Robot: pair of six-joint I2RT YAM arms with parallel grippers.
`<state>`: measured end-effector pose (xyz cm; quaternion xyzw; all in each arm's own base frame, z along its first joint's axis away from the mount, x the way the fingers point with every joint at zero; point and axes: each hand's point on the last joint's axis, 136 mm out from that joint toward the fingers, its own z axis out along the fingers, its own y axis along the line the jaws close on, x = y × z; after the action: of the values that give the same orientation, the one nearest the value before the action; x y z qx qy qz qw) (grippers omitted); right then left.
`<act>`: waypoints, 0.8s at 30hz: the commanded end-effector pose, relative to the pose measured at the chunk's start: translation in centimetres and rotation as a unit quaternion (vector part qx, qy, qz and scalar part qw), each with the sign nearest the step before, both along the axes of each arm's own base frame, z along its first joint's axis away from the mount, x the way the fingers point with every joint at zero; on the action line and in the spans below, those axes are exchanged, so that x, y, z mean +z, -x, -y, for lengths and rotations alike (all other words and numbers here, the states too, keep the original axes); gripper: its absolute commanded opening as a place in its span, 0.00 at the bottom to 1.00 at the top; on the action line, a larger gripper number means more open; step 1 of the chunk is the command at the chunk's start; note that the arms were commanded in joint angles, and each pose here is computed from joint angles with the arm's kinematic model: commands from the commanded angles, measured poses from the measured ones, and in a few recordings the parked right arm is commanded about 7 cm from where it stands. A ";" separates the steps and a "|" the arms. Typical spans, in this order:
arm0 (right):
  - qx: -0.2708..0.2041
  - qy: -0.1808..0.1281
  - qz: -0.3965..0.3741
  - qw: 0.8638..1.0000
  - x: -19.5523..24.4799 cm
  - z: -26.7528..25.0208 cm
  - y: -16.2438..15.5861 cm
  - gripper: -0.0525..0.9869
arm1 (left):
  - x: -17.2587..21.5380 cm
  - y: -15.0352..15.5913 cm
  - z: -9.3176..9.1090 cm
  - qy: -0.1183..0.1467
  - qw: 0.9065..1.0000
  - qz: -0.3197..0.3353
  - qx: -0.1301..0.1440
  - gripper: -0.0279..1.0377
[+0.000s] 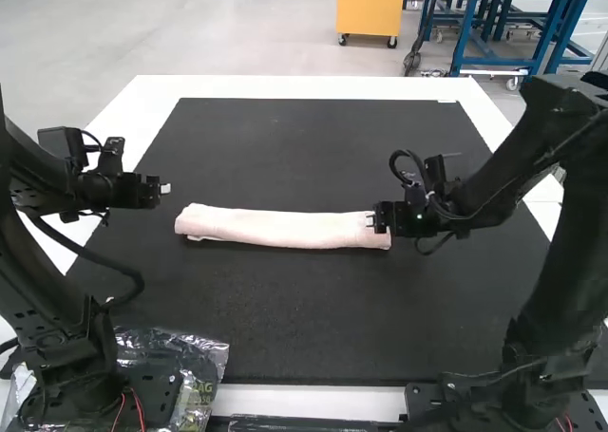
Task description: Fold the towel.
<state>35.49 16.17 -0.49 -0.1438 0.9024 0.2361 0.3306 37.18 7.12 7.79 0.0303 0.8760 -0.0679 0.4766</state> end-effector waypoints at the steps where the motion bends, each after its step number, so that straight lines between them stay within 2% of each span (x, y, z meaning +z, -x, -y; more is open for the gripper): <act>1: 0.008 0.007 0.016 1.000 0.1 -0.8 -1.0 0.92 | 1.5 -0.4 -0.1 0.006 1.000 0.021 -0.003 0.94; 2: 0.009 0.007 0.016 1.000 -0.1 -0.8 -1.1 0.92 | 1.5 -0.4 0.0 0.006 1.000 0.020 -0.003 0.94; 3: 0.012 0.009 0.013 1.000 -0.4 -1.0 -1.1 0.87 | 1.5 -0.4 0.0 0.006 1.000 0.019 -0.003 0.94; 4: 0.018 0.012 0.013 1.000 -0.8 -1.1 -1.0 0.70 | 1.5 -0.4 0.0 0.006 1.000 0.019 -0.003 0.94; 5: 0.028 0.008 0.010 1.000 -1.1 -1.4 -0.8 0.38 | 1.3 -0.3 0.0 0.008 1.000 0.017 -0.003 0.94; 6: 0.033 0.006 0.013 0.999 -1.1 -1.6 -0.9 0.00 | 1.3 -0.2 0.1 0.008 1.000 0.017 -0.003 0.94; 10: 0.031 0.010 -0.002 0.999 -1.2 -0.4 -0.3 0.03 | 1.1 -0.1 0.0 0.007 1.000 0.016 -0.003 0.94; 17: -0.019 0.002 0.048 0.999 4.9 3.6 -2.3 0.03 | 1.2 -0.2 0.1 0.008 1.000 0.018 -0.005 0.94; 24: -0.002 -0.007 0.044 0.999 6.8 2.3 -1.1 0.03 | 1.8 -0.6 0.1 0.005 1.000 0.025 -0.005 0.94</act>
<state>36.48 12.58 5.13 -0.1320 0.8950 0.2214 0.3640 37.19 6.89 7.86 0.0292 0.8748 -0.0762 0.4776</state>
